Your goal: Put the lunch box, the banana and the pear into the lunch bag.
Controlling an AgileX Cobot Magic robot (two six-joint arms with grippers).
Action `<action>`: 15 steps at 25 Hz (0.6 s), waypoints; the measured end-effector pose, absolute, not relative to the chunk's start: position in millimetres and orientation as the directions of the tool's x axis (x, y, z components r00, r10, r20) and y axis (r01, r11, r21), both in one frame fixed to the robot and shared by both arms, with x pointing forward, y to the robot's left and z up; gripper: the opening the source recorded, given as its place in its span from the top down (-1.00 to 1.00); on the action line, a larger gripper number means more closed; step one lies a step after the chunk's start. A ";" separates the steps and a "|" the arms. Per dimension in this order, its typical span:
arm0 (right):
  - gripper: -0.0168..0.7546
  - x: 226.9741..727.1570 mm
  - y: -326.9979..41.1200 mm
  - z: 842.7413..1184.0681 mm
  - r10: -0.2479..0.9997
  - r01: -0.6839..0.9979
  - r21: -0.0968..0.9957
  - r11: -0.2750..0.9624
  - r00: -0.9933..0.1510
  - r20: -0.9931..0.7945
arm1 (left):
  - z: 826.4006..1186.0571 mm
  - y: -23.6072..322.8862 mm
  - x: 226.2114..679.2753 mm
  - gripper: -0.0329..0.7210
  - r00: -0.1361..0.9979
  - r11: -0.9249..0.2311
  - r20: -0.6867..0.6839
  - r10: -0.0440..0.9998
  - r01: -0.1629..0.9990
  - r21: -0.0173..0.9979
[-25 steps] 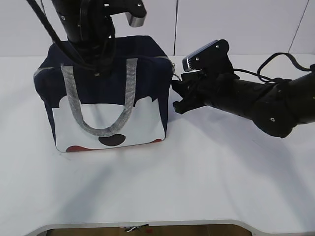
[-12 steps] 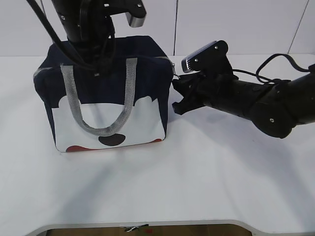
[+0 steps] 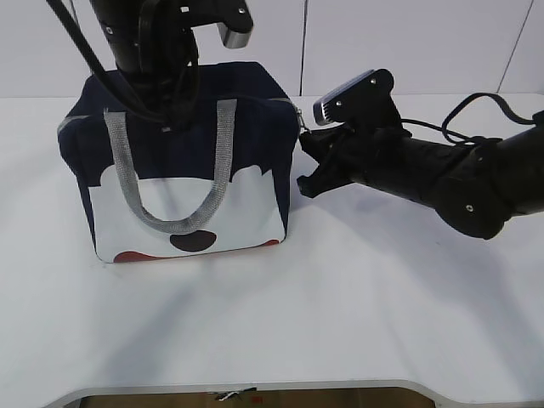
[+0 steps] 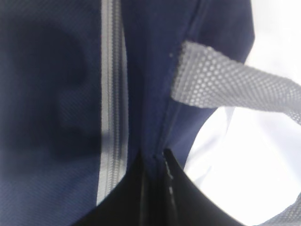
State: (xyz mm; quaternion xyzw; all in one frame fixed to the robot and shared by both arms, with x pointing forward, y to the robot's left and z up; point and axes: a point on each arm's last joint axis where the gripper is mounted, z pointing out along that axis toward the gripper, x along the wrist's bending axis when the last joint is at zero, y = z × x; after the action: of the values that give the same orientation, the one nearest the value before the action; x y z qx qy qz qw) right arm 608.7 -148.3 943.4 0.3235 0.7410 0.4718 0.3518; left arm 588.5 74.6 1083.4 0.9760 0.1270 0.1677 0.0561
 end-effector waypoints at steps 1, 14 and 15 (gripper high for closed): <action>0.91 608.7 -148.3 943.4 0.811 0.147 0.927 0.346 -0.543 -0.216 | 1083.4 74.6 588.5 0.90 0.911 -0.961 0.313 0.267 0.229 0.152; 0.91 612.4 -147.0 923.0 0.807 0.191 0.912 0.364 -0.554 -0.206 | 1093.7 76.3 583.6 0.91 0.908 -0.957 0.315 0.275 0.228 0.180; 0.91 612.9 -146.9 920.4 0.807 0.195 0.911 0.364 -0.554 -0.204 | 1097.6 77.3 581.8 0.91 0.906 -0.956 0.319 0.278 0.226 0.188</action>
State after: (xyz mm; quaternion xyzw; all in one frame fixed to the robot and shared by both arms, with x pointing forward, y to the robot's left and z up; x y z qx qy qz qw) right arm 612.9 -146.9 920.4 0.3323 0.7544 0.4558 0.3357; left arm 581.8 77.3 1097.6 0.9735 0.1294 0.1738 0.0736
